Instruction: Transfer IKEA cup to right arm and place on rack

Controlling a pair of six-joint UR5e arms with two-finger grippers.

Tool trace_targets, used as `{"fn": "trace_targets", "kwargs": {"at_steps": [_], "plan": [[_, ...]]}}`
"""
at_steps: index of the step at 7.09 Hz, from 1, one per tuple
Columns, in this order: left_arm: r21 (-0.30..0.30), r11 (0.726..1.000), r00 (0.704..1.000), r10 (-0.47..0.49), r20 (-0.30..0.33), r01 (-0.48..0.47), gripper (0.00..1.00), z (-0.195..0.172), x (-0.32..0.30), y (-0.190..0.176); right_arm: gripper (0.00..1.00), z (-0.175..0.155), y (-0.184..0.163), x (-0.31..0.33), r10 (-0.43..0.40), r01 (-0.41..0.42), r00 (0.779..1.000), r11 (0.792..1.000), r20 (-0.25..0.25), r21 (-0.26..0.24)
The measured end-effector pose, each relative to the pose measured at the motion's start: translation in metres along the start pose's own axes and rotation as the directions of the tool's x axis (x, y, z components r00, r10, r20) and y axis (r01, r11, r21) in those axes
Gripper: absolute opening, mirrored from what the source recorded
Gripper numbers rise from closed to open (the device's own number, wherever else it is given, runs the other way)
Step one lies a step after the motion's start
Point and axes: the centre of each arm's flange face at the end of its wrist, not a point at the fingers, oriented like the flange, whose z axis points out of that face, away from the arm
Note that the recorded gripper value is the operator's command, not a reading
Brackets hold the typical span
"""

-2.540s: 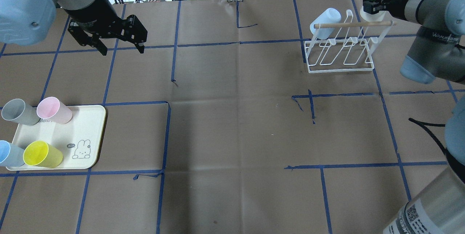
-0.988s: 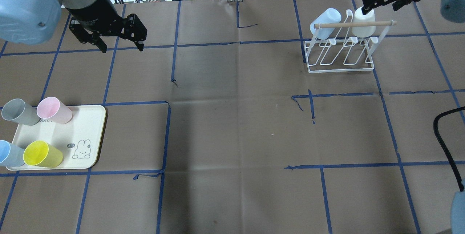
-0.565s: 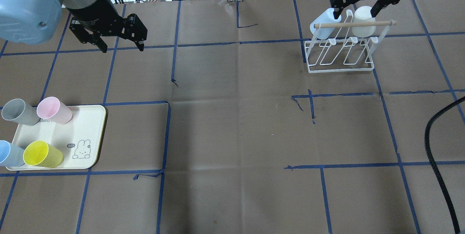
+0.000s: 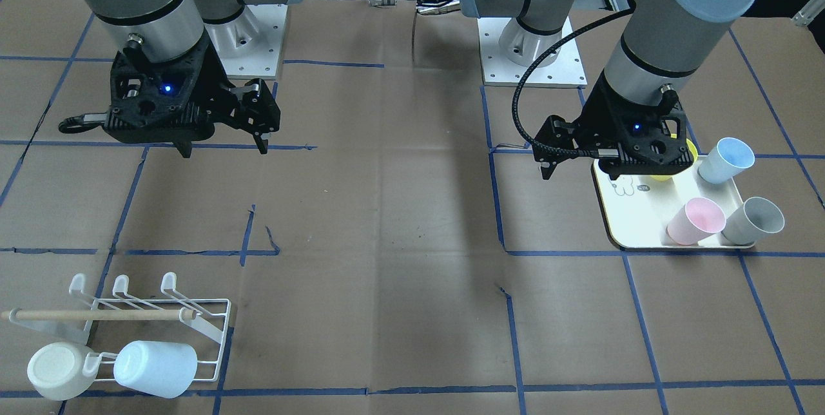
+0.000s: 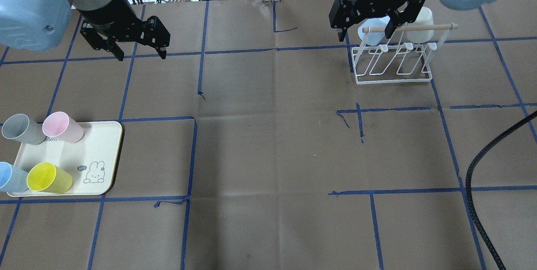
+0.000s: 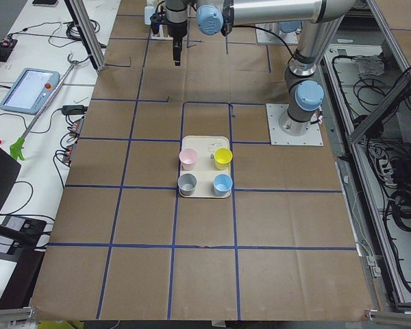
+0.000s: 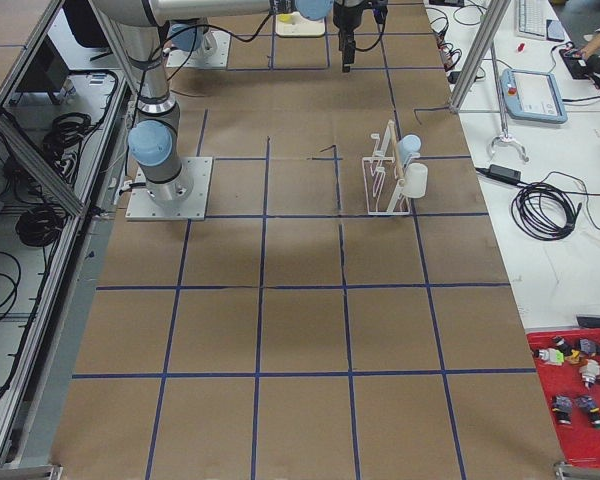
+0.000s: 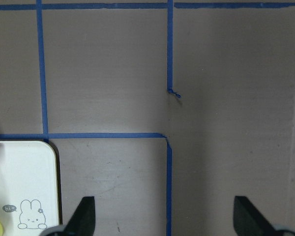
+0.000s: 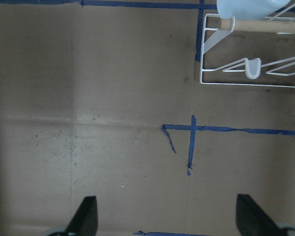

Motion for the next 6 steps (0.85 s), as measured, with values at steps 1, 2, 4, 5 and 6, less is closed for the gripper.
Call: {"fn": "trace_targets", "kwargs": {"at_steps": [1,2,4,5,6], "plan": [[0.0,1.0,1.0,0.0,0.0,0.0,0.99,0.0,0.0,0.0,1.0,0.005,0.006,0.001,-0.013,0.013,1.0,1.0,0.002,-0.007],[0.0,1.0,1.0,0.0,0.0,0.0,0.99,0.0,0.0,0.0,1.0,0.005,0.011,0.003,-0.028,0.028,1.0,1.0,0.002,-0.003],[0.001,1.0,1.0,0.0,0.0,0.0,0.99,-0.001,0.0,0.0,1.0,-0.001,0.015,0.005,-0.042,0.042,0.999,0.999,-0.004,0.015],[0.001,1.0,1.0,-0.001,0.0,0.001,0.99,-0.001,0.0,0.0,1.0,-0.005,0.016,0.005,-0.042,0.042,0.999,0.999,-0.006,0.026],[0.001,1.0,1.0,-0.001,0.0,0.001,0.99,-0.001,0.0,0.0,1.0,-0.008,0.016,0.006,-0.041,0.041,0.999,0.999,-0.007,0.033]]}}
